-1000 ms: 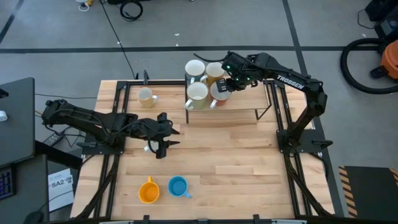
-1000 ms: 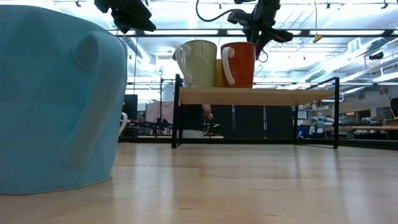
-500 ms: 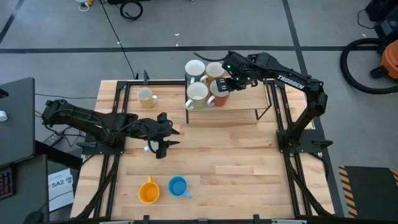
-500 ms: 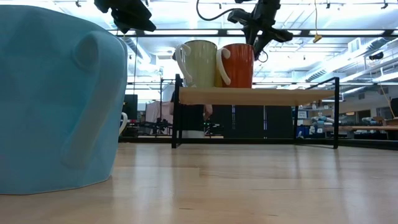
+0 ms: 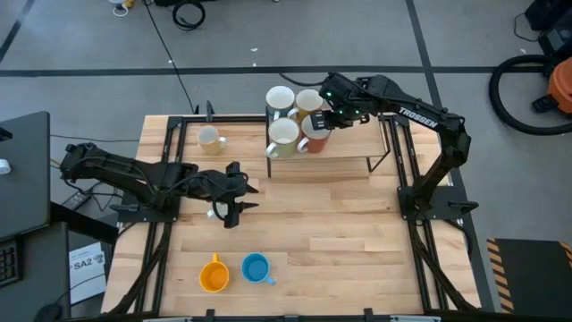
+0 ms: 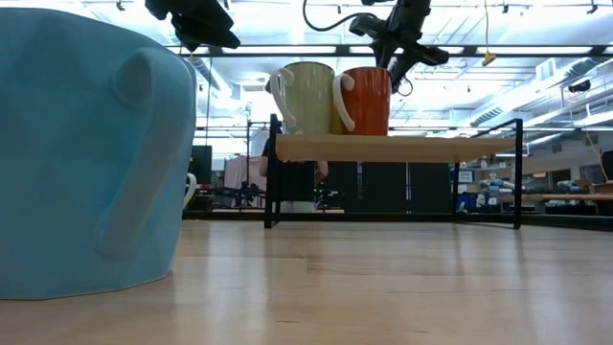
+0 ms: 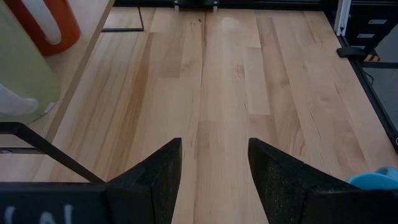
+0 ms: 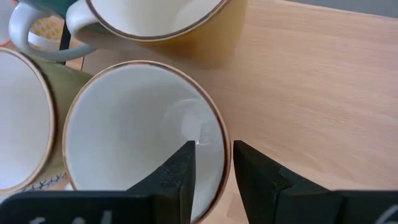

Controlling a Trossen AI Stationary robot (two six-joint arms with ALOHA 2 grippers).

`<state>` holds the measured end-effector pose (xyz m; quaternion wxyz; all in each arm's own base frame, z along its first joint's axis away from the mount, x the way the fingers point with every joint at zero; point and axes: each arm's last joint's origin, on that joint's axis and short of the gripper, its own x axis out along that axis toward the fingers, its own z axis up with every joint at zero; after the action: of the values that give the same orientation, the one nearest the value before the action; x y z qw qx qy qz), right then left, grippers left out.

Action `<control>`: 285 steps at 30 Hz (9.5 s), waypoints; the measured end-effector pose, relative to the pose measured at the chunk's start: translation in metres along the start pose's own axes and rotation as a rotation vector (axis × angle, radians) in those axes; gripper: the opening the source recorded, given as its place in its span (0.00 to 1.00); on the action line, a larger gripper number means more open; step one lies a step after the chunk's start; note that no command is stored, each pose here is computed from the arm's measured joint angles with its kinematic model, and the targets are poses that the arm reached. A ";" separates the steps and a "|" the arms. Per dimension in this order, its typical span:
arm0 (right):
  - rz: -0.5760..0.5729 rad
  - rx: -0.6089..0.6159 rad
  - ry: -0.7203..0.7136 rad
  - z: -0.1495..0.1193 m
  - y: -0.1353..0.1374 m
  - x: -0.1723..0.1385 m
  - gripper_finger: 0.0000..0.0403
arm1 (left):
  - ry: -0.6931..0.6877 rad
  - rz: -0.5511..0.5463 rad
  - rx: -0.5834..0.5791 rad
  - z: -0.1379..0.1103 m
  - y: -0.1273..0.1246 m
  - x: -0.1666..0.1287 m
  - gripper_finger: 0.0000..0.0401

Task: Place coffee mugs
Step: Put the orange mug on the shelf, then put the yellow patterned mug on the shelf

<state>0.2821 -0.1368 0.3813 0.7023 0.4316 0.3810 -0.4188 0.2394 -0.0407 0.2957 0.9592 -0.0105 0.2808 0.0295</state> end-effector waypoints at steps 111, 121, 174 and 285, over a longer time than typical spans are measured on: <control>0.413 -0.597 -0.038 -0.229 0.022 -0.018 0.28 | 0.357 0.497 -0.450 -0.110 0.205 -0.040 0.48; 0.412 -0.598 -0.039 -0.229 0.022 -0.018 0.28 | 0.356 0.501 -0.448 -0.131 0.202 -0.030 0.48; 0.441 -0.740 0.027 -0.266 0.014 -0.032 0.28 | 0.422 0.261 -0.249 -0.036 0.116 -0.043 0.08; 0.502 -0.704 -0.055 -0.269 0.021 -0.037 0.35 | -0.004 -0.064 0.082 0.052 -0.014 0.008 0.42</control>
<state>0.2412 0.1269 0.3295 0.8966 0.2337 0.3651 -0.0909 0.2748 -0.0527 0.3354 0.9598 0.0201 0.2796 -0.0127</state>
